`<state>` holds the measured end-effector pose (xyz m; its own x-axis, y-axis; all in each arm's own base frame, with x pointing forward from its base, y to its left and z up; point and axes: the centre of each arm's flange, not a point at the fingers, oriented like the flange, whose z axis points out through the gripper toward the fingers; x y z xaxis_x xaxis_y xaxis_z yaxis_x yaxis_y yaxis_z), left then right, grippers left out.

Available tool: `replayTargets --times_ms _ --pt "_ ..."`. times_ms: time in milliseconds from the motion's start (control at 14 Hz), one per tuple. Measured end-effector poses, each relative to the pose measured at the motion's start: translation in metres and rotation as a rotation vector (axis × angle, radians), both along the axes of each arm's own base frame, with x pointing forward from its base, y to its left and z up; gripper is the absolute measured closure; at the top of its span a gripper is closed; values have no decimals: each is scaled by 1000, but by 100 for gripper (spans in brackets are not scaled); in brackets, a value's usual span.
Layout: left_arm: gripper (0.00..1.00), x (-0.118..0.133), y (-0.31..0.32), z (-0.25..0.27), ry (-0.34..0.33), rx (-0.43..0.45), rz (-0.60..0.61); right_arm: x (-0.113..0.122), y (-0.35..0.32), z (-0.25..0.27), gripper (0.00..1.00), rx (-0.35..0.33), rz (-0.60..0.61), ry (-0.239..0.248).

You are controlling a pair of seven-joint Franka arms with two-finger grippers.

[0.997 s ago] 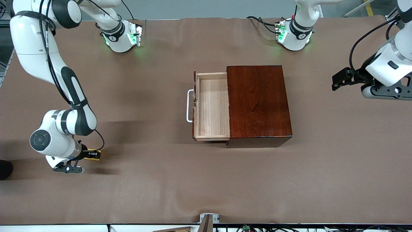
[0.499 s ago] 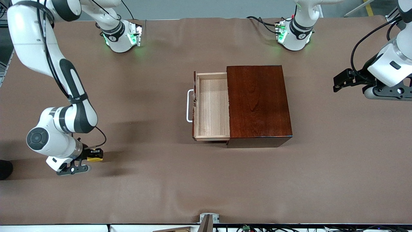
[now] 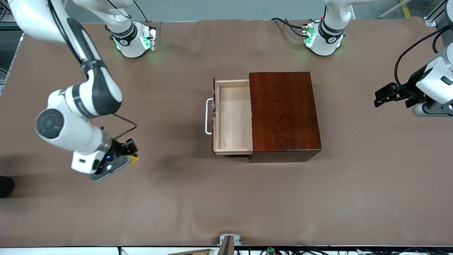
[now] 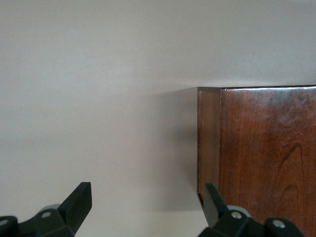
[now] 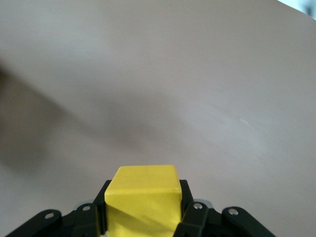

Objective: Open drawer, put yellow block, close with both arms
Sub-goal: 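Lift the yellow cube with the right gripper and carry it over the drawer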

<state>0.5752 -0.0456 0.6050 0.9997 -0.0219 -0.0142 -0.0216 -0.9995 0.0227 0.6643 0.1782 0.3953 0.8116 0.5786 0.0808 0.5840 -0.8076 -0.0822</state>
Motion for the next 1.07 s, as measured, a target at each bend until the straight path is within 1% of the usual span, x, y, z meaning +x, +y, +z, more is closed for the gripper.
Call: replayTargets --times_ms 285,499,712,784,926,1068 --pt "0 1 -2 -2 3 0 -3 -40 99 17 44 69 271 -11" --pt "0 1 -3 -4 5 -1 -5 -76 171 25 44 95 499 -36" --pt "0 1 -3 -5 5 -1 -5 -114 238 43 44 92 752 -104" --pt "0 1 -3 -5 5 -1 -5 -124 252 46 44 90 818 -117" --pt "0 1 -3 -5 5 -1 -5 -138 272 45 44 80 932 -139" --pt "0 1 -3 -5 5 -1 -6 -153 298 37 44 43 1018 -156"
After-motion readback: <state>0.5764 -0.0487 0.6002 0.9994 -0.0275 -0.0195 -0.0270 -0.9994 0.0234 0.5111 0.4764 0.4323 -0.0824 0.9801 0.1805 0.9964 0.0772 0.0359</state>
